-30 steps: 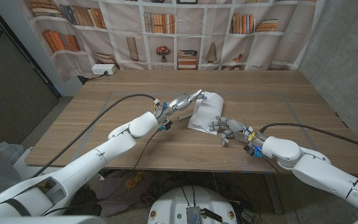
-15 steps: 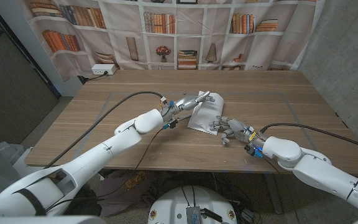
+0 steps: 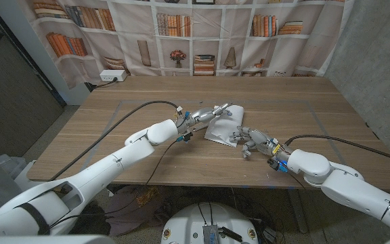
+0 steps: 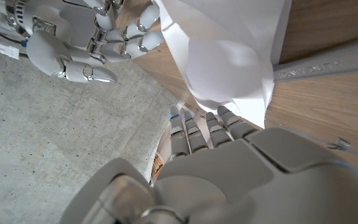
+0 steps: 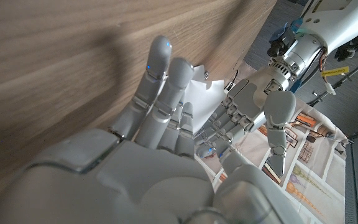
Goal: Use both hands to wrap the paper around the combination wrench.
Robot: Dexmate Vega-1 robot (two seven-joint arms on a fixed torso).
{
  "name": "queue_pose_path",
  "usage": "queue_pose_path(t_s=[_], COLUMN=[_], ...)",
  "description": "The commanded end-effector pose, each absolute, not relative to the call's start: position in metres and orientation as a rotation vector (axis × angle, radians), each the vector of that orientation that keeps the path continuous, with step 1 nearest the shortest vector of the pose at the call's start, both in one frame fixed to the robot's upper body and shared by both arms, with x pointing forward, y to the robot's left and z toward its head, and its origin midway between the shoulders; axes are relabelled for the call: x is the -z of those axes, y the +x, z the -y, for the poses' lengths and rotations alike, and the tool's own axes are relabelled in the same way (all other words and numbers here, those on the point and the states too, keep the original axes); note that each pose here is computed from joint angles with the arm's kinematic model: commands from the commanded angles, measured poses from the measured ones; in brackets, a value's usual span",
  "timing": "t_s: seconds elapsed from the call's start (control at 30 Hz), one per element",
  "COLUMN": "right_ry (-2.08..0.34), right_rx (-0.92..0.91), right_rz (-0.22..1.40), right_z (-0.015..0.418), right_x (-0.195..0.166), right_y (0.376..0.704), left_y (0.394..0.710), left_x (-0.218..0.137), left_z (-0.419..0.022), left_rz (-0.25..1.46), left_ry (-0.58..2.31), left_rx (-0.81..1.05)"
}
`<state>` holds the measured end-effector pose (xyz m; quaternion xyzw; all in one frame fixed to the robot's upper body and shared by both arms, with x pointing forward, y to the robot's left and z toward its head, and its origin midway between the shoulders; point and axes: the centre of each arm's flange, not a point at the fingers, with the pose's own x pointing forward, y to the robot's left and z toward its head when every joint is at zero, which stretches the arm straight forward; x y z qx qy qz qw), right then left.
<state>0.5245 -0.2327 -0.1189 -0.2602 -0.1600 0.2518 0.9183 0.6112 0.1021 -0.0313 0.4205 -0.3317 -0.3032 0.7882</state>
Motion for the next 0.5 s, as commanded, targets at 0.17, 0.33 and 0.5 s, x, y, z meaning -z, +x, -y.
queue_pose_path(t_s=[0.17,0.33,0.5], right_ry=[-0.539,-0.524,-0.516], right_rx=[-0.486,-0.475,-0.464], right_rz=[0.317,0.334,0.335], right_z=[0.222,0.218,0.220], right_x=[0.123,0.123,0.125], right_y=[0.513,0.504,0.499], left_y=[0.615,0.624,0.633], left_x=[0.045,0.057,0.067], left_z=[-0.131,-0.143,-0.148], left_rz=[0.675,0.621,0.559], left_ry=[0.905,0.906,0.918], left_rx=[0.624,0.626,0.638])
